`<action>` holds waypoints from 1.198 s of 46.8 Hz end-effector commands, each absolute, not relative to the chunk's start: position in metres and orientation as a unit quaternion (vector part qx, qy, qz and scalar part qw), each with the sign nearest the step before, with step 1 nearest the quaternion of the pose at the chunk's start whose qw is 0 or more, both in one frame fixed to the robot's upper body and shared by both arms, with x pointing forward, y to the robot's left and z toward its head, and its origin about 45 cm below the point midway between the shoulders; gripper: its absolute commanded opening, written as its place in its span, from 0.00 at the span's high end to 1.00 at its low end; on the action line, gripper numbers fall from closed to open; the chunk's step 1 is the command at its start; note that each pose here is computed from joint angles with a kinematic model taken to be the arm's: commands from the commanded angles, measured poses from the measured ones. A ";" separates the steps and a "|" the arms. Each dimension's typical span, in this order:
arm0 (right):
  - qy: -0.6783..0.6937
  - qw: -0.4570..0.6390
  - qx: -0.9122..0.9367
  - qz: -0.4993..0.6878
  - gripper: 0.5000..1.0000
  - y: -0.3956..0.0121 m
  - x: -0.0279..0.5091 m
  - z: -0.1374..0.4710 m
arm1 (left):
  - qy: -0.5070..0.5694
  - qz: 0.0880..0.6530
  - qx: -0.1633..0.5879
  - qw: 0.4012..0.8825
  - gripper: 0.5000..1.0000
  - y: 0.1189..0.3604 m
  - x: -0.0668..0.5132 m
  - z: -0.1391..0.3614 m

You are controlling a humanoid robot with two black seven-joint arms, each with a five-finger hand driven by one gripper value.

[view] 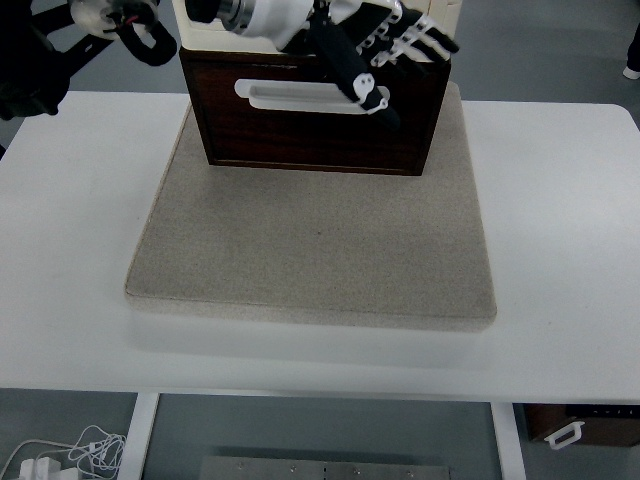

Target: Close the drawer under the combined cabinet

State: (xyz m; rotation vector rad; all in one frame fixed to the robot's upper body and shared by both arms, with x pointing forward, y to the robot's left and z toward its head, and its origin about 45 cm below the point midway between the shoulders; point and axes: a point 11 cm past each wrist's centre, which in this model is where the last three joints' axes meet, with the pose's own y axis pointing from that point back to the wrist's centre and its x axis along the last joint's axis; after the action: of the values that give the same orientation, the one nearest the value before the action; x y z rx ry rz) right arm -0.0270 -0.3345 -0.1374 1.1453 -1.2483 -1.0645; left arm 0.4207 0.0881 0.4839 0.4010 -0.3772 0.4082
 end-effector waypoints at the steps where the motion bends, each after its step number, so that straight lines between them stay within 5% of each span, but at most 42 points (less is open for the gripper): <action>1: -0.525 0.540 0.482 -0.448 0.10 -0.334 -0.027 -0.137 | -0.196 0.209 0.137 0.948 0.01 0.091 0.421 0.512; 19: -0.525 0.540 0.482 -0.448 0.10 -0.334 -0.027 -0.137 | -0.215 0.313 -0.130 0.916 0.01 0.144 0.438 0.617; 33: -0.525 0.540 0.482 -0.448 0.10 -0.334 -0.027 -0.137 | -0.162 0.431 -0.271 0.845 0.01 0.228 0.459 0.667; 56: -0.526 0.540 0.482 -0.448 0.10 -0.334 -0.027 -0.137 | 0.018 0.624 -0.344 0.701 0.01 0.378 0.510 0.620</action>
State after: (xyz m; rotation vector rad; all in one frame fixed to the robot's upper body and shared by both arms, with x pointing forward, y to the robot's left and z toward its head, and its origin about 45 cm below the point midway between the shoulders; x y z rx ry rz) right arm -0.0271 -0.3345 -0.1374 1.1452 -1.2485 -1.0646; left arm 0.5076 0.3544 0.6286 -0.7420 -0.0107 1.3388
